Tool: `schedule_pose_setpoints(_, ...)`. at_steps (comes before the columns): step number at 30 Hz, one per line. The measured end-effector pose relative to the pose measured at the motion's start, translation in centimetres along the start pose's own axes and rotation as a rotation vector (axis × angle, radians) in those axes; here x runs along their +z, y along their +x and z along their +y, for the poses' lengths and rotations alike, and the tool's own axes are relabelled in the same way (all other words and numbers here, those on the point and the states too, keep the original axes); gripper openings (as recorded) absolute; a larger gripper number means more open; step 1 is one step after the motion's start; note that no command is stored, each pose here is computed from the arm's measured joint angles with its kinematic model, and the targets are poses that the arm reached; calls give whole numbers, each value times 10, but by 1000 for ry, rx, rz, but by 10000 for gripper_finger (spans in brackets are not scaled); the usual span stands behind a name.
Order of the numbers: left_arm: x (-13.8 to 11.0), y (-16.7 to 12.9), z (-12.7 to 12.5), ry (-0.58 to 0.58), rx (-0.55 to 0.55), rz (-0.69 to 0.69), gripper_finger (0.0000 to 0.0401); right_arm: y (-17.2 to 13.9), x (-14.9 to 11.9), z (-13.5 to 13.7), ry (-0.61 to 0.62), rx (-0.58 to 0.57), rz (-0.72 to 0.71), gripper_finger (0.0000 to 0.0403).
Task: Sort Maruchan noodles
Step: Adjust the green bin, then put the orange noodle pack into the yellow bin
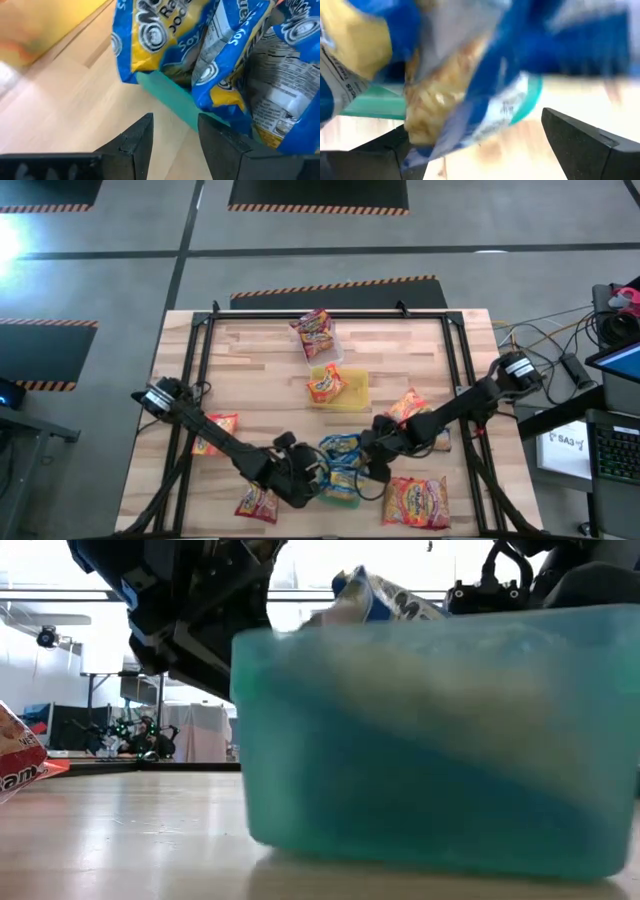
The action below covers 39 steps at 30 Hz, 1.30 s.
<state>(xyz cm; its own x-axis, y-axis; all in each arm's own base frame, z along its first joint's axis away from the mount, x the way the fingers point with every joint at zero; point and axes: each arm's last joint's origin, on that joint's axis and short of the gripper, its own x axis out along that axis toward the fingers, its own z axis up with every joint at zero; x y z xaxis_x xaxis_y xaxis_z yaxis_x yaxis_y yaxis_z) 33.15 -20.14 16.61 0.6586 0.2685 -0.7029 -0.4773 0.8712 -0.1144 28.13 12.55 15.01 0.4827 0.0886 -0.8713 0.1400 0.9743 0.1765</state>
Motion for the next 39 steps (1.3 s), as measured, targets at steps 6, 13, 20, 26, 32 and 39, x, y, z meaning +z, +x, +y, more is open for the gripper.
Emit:
schedule_pose_setpoints(6,-7,-20,-1,2,97,30,139,-24,2,-4,-8,-85,52,341)
schedule_pose_setpoints(13,0,-45,-3,-5,232,-130,139,-61,-2,-17,26,-206,70,341)
schedule_pose_setpoints(20,3,-42,2,-42,283,-251,139,-77,-11,-25,79,-247,115,341)
schedule_pose_setpoints(26,9,-38,9,-30,339,-314,139,-77,-8,-27,69,-290,59,341)
schedule_pose_setpoints(32,15,-33,17,-17,386,-307,139,-77,-7,-30,39,-278,83,341)
schedule_pose_setpoints(39,23,-27,27,4,442,-283,139,-81,-7,-65,160,-449,204,341)
